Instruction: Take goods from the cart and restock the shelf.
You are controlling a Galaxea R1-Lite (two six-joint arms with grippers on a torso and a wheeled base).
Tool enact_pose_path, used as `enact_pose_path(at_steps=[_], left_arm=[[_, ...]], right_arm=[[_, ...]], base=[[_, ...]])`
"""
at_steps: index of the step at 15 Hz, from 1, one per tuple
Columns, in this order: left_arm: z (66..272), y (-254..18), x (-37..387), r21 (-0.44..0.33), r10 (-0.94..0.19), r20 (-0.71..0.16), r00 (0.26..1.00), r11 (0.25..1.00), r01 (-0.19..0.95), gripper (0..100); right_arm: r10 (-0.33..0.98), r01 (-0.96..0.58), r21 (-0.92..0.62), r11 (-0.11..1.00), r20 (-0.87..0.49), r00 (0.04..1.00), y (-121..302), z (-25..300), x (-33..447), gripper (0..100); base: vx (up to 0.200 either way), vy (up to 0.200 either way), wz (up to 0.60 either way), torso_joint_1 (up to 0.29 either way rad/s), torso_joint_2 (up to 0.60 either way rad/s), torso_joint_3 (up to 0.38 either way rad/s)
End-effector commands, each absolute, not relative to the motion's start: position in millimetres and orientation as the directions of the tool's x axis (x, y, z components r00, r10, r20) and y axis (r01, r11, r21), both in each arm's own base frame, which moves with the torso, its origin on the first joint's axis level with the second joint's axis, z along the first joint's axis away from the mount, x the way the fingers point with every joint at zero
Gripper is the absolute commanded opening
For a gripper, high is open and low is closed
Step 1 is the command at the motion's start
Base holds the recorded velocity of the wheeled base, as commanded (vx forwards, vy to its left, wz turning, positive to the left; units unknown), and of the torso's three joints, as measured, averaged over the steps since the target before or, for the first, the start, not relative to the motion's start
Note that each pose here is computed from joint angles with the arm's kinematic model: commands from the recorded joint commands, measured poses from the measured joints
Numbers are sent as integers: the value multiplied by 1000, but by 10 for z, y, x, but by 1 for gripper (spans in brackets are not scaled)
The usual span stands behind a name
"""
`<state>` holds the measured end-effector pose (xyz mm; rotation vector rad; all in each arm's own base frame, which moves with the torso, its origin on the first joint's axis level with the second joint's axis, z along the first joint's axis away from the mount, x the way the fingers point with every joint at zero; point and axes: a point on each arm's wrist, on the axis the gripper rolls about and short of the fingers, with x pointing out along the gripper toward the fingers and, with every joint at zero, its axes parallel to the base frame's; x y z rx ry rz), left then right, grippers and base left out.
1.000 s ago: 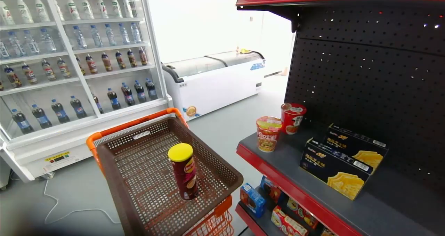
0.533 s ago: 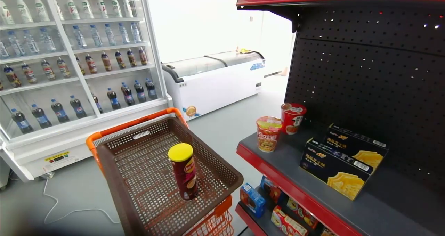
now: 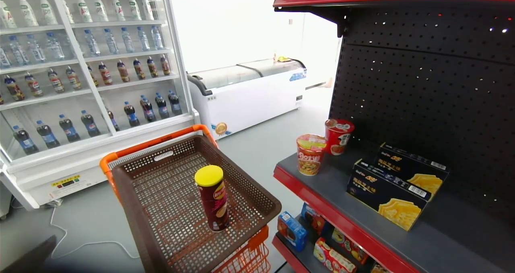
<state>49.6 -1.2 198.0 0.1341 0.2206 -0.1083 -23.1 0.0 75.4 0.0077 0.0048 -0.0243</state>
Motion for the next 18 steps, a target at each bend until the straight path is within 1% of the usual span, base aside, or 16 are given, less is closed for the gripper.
enact_pose_path(at_steps=[1, 2, 3, 4, 5, 8, 10, 11, 14, 16, 18], left_arm=[[1926, 5, 1058, 22, -290, -396, 871, 945, 325, 100], [1890, 6, 1165, -1, -367, -397, 841, 917, 399, 100], [1839, 25, 1253, -5, -378, -421, 825, 910, 415, 100], [1839, 25, 1253, -5, -378, -421, 825, 910, 415, 100], [1668, 185, 1492, -13, -327, -507, 798, 928, 373, 100], [1443, 238, 1800, -41, -373, -564, 736, 903, 427, 100], [1329, 256, 1954, -44, -381, -574, 725, 898, 437, 100], [1226, 249, 2053, -49, -392, -577, 717, 892, 449, 100], [1059, 182, 2149, -35, -417, -562, 714, 875, 483, 100], [1001, 82, 2171, -42, -450, -572, 686, 851, 523, 100], [1009, 47, 2202, -35, -461, -563, 686, 843, 537, 100]], right_arm=[[-25, 25, 8, 1000, -6, 1000, 0, 754, -230, 100], [-25, 25, 8, 1000, -6, 1000, 0, 754, -230, 100], [-25, 25, 8, 1000, -6, 1000, 0, 754, -230, 100], [-25, 25, 8, 1000, -6, 1000, 0, 754, -230, 100], [-25, 25, 8, 1000, -6, 1000, 0, 754, -230, 100], [-25, 25, 8, 1000, -6, 1000, 0, 754, -230, 100], [-25, 25, 8, 1000, -6, 1000, 0, 754, -230, 100], [-25, 25, 8, 1000, -6, 1000, 0, 754, -230, 100], [-25, 25, 8, 1000, -6, 1000, 0, 754, -230, 100], [-25, 25, 8, 1000, -6, 1000, 0, 754, -230, 100], [-25, 25, 8, 1000, -6, 1000, 0, 754, -230, 100]], base=[[0, 0, 0, 0, 0, 0], [0, 0, 0, 0, 0, 0], [0, 0, 0, 0, 0, 0], [0, 0, 0, 0, 0, 0], [0, 0, 0, 0, 0, 0], [0, 0, 0, 0, 0, 0], [0, 0, 0, 0, 0, 0], [0, 0, 0, 0, 0, 0], [0, 0, 0, 0, 0, 0], [0, 0, 0, 0, 0, 0], [0, 0, 0, 0, 0, 0]])
